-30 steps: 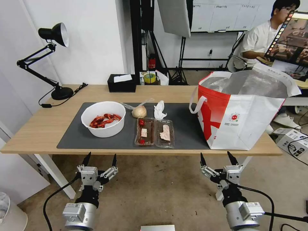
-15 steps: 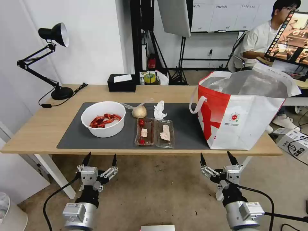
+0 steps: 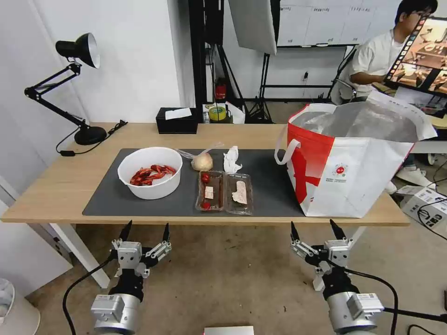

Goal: Pick up the trash from the table and place it into the takeout bag.

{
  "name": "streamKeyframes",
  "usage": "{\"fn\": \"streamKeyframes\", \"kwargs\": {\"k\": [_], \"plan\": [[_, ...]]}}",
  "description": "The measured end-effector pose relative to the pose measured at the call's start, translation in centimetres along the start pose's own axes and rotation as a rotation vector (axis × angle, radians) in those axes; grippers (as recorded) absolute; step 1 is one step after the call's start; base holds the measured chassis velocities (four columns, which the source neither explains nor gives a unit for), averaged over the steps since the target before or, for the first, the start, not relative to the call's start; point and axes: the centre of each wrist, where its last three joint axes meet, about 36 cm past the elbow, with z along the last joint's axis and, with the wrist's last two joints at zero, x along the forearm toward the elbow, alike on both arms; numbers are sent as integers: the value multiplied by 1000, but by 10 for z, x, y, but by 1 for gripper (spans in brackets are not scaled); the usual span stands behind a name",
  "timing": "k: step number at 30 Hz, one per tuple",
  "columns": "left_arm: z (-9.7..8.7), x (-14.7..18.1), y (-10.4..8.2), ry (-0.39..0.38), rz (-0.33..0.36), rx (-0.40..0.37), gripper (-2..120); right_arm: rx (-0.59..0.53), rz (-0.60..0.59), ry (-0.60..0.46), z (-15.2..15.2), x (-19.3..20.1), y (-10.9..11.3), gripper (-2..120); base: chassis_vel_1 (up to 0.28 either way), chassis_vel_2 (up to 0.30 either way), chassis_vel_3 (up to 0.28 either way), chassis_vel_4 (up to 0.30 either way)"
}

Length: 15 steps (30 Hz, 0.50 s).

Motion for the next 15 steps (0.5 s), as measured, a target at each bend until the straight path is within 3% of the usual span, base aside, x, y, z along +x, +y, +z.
{"fn": "streamKeyframes", "kwargs": {"k": [15], "plan": [[-36,-44,28,76,-71,141,100,-63,-174,158,-41,-59,-57,100,0,0,0,0]]}}
